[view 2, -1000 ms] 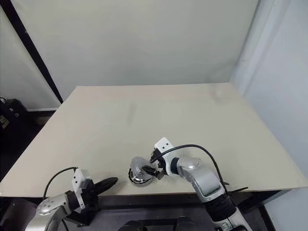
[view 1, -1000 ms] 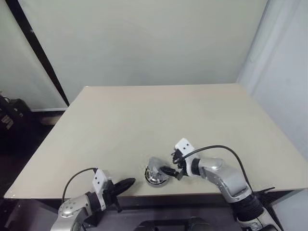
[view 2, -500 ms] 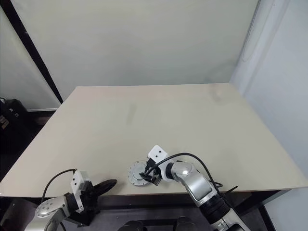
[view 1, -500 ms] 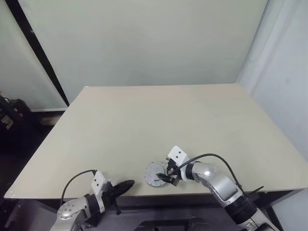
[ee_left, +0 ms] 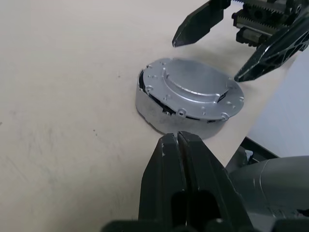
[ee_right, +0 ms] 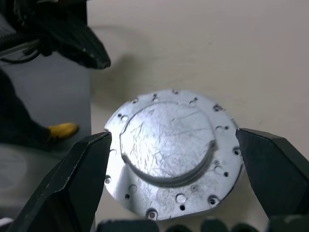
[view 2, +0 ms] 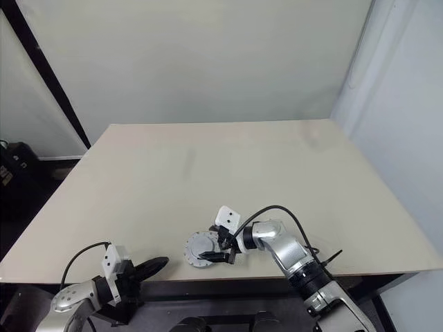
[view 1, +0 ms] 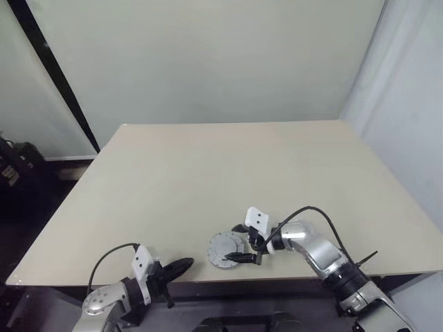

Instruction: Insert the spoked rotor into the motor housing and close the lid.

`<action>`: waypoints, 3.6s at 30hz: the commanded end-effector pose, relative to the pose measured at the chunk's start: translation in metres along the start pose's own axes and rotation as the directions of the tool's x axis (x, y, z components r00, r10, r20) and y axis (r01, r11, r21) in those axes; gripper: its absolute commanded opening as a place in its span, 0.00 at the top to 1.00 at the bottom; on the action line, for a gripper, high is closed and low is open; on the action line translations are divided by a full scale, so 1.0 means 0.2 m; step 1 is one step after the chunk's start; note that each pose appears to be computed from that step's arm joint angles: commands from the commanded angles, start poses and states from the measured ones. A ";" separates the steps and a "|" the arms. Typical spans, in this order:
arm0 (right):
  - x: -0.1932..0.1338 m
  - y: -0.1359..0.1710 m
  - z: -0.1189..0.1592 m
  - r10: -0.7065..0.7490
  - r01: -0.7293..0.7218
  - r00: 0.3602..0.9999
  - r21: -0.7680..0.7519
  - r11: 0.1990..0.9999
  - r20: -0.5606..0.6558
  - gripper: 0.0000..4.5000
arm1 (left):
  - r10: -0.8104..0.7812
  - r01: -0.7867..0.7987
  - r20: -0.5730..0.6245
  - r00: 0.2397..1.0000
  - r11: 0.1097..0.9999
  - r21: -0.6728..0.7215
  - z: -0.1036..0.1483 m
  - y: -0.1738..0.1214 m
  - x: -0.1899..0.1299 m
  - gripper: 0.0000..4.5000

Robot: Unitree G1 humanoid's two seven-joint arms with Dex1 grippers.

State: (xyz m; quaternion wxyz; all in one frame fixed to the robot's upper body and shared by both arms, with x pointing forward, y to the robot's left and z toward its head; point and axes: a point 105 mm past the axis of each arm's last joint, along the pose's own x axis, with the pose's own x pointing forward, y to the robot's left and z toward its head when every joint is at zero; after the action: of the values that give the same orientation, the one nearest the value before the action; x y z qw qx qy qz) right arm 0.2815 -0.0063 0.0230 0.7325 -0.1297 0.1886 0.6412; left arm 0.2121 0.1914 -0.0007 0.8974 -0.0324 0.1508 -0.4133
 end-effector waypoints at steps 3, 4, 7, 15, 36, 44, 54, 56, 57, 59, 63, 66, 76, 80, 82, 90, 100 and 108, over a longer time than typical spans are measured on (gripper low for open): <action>0.03 -0.01 0.04 0.043 -0.042 0.999 -0.077 0.996 0.006 0.00 | -0.011 0.011 0.016 1.000 0.999 0.041 0.04 0.00 0.00 1.00; 0.04 0.00 0.04 0.047 -0.047 0.999 -0.081 0.996 0.003 0.00 | -0.012 0.011 0.016 1.000 0.999 0.041 0.04 0.00 0.00 1.00; 0.05 -0.01 0.03 0.042 -0.042 0.999 -0.087 0.995 0.003 0.00 | -0.013 0.012 0.015 1.000 0.999 0.042 0.04 0.00 0.00 1.00; 0.07 -0.04 0.04 -0.017 0.020 0.999 -0.066 0.998 0.038 0.20 | -0.024 0.024 0.006 1.000 0.999 0.044 0.03 -0.01 0.01 1.00; 0.10 0.00 0.01 -0.133 0.135 0.990 -0.041 0.990 0.056 0.27 | -0.047 0.046 0.010 0.999 0.998 0.052 0.05 -0.02 0.05 1.00; 0.11 0.03 -0.03 -0.143 0.143 0.990 -0.090 0.986 0.002 0.27 | -0.051 0.050 0.013 0.999 0.997 0.052 0.05 -0.02 0.05 1.00; 0.10 0.03 -0.04 -0.138 0.136 0.990 -0.098 0.986 -0.013 0.27 | -0.036 0.035 0.086 0.996 0.999 0.012 0.14 -0.02 0.12 1.00; 0.10 0.03 -0.04 -0.138 0.136 0.990 -0.098 0.986 -0.015 0.27 | -0.034 0.033 0.091 0.995 0.999 0.007 0.15 -0.02 0.15 1.00; 0.10 0.03 -0.04 -0.138 0.136 0.990 -0.097 0.986 -0.017 0.27 | -0.034 0.033 0.092 0.995 0.999 0.007 0.15 -0.02 0.16 1.00; 0.10 0.03 -0.05 -0.137 0.134 0.990 -0.097 0.986 -0.021 0.27 | -0.033 0.033 0.082 0.996 0.999 0.003 0.15 -0.02 0.18 1.00; 0.10 0.03 -0.05 -0.136 0.133 0.990 -0.096 0.986 -0.027 0.27 | -0.040 0.040 0.007 0.999 0.999 -0.012 0.09 -0.03 0.22 1.00; 0.09 0.03 -0.06 -0.138 0.134 0.990 -0.102 0.986 -0.035 0.27 | -0.046 0.047 -0.079 0.996 0.999 0.010 0.03 -0.03 0.23 1.00; 0.07 0.04 0.00 -0.106 0.104 0.994 -0.114 0.988 -0.010 0.03 | -0.016 0.022 -0.205 0.979 0.999 0.027 -0.04 -0.01 0.27 1.00; 0.05 0.03 0.07 -0.112 0.117 0.992 -0.102 0.988 0.055 0.00 | -0.020 0.026 -0.217 0.976 0.999 0.024 -0.04 -0.02 0.28 1.00; 0.03 0.01 0.16 -0.143 0.151 0.979 -0.047 0.987 0.146 0.00 | -0.027 0.033 -0.227 0.973 0.999 0.026 -0.04 -0.03 0.28 1.00; -0.12 -0.12 0.20 -0.316 0.238 0.930 0.346 0.908 0.189 0.00 | -0.052 0.060 -0.238 0.970 0.998 0.028 -0.05 -0.05 0.30 1.00; -0.21 -0.12 -0.05 -0.315 0.233 0.948 0.787 0.572 -0.051 0.00 | -0.070 0.079 -0.234 0.970 0.997 0.028 -0.05 -0.06 0.30 1.00; -0.17 -0.05 -0.09 -0.210 0.110 0.977 0.914 0.391 -0.028 0.00 | -0.076 0.085 -0.226 0.971 0.996 0.029 -0.04 -0.07 0.30 1.00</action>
State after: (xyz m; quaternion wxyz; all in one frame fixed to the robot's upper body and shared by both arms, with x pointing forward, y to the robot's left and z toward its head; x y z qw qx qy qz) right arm 0.2811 -0.0514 0.0075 0.7561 0.2839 0.4750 0.3493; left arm 0.2466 0.1398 -0.0062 0.8702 0.0261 0.2075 -0.4460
